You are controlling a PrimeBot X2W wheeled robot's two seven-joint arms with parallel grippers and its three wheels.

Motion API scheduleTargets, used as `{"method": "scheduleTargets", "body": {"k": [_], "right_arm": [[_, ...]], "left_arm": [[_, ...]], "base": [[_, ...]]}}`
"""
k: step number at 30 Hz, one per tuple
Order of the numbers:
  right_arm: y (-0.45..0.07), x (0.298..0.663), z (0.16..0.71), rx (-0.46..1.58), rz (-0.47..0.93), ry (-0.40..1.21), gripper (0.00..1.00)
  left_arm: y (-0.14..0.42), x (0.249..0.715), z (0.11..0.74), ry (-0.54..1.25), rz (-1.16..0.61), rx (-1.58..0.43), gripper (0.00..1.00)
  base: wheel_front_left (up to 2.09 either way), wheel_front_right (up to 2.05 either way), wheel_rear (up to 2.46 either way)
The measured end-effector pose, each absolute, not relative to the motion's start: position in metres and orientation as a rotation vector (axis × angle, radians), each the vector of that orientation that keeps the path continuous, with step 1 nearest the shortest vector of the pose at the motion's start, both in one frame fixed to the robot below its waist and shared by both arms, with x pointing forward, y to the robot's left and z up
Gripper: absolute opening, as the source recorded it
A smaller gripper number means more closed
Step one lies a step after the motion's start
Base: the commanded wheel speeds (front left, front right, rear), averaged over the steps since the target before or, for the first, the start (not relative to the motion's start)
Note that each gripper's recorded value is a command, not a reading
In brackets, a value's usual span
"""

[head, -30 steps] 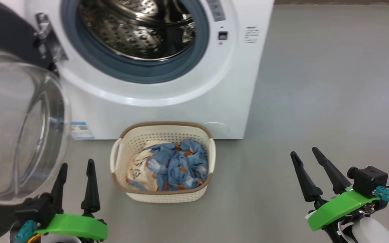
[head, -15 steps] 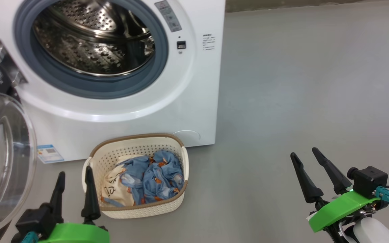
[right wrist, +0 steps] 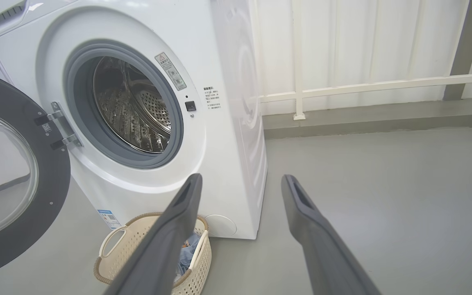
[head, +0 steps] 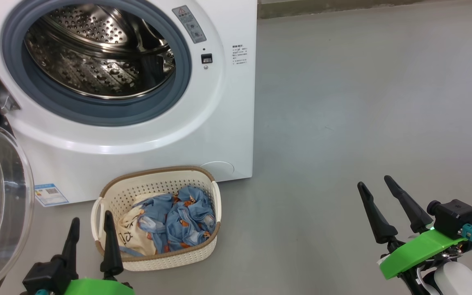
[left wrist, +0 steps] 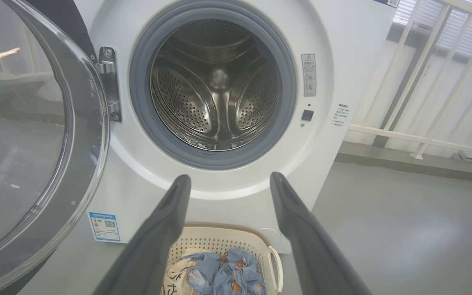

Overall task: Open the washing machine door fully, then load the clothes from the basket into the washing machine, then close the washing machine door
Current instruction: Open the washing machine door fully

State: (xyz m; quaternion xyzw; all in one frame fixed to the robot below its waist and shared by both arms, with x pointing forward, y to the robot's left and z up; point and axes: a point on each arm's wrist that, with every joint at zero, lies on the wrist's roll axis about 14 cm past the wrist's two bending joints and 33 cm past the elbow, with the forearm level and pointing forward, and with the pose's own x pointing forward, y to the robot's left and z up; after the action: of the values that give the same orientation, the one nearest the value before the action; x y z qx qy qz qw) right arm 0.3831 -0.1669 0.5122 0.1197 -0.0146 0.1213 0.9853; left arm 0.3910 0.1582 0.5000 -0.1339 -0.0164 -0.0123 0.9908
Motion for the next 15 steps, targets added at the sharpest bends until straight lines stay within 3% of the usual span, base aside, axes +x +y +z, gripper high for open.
{"method": "scheduleTargets", "body": {"k": [15], "right_arm": [[-0.1670,0.3858,0.5107,0.237,0.244,-0.026,1.00]], "left_arm": [[0.1563,0.3905,0.4900,-0.008,-0.027,-0.269,1.00]], "base": [[0.00,0.00,0.00]]}}
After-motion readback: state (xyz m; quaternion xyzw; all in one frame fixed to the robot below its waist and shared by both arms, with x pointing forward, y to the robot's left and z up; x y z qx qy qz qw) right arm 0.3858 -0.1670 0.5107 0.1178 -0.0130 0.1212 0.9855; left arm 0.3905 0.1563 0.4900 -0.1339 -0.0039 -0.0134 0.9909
